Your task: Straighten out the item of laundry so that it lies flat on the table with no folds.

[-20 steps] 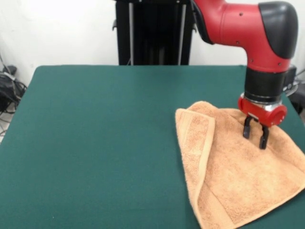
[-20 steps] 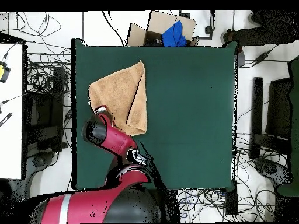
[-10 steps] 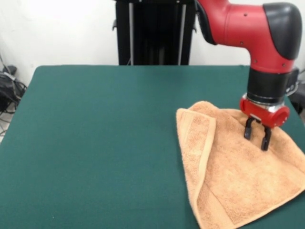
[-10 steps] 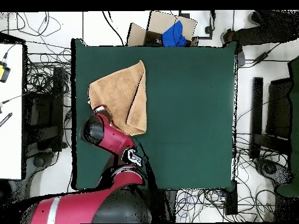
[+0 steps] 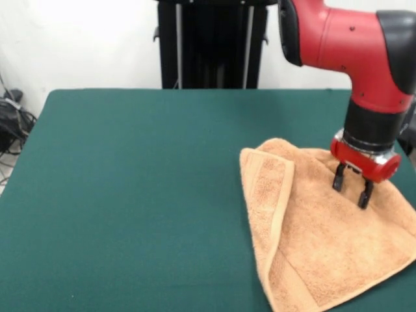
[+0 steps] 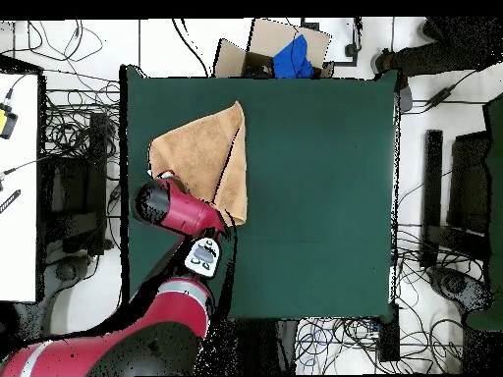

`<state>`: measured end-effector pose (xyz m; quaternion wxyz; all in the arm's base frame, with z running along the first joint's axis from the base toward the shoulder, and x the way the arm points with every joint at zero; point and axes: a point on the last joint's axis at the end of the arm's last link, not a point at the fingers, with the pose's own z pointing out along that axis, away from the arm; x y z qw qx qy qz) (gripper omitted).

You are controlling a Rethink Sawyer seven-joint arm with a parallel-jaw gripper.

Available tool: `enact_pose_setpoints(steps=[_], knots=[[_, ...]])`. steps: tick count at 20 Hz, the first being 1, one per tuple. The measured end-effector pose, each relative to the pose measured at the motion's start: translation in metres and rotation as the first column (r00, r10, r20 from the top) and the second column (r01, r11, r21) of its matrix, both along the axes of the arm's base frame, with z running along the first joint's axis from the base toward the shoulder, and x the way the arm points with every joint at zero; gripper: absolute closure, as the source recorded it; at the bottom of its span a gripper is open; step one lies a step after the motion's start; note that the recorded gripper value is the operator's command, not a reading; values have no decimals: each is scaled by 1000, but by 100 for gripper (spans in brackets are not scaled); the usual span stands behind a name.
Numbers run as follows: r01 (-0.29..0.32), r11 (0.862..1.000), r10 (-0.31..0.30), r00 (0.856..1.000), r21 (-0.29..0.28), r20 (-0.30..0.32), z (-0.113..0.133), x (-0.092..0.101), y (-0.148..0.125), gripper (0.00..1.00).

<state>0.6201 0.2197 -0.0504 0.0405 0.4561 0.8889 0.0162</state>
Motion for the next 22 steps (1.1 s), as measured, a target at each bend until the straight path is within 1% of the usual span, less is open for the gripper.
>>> enact_pose_setpoints(steps=[2,4,5,6,7,8,11,13,15,17,22], knots=[[-7,1000,7,1000,5,-23,2,6,-2,0],[-20,1000,20,998,13,-57,7,22,-9,0],[-21,1000,22,998,13,-60,8,25,-10,0],[-27,1000,28,998,11,-62,12,33,-14,0],[-31,999,31,998,10,-61,14,38,-15,0],[-41,999,41,998,2,-48,19,49,-19,0],[-51,999,51,998,-10,-28,26,59,-23,0],[-57,998,57,998,-17,-1,33,72,-27,0],[-56,998,56,998,-18,10,36,78,-28,0],[-55,998,56,998,-22,28,43,87,-32,0],[-59,998,60,998,-21,34,58,98,-34,0]])
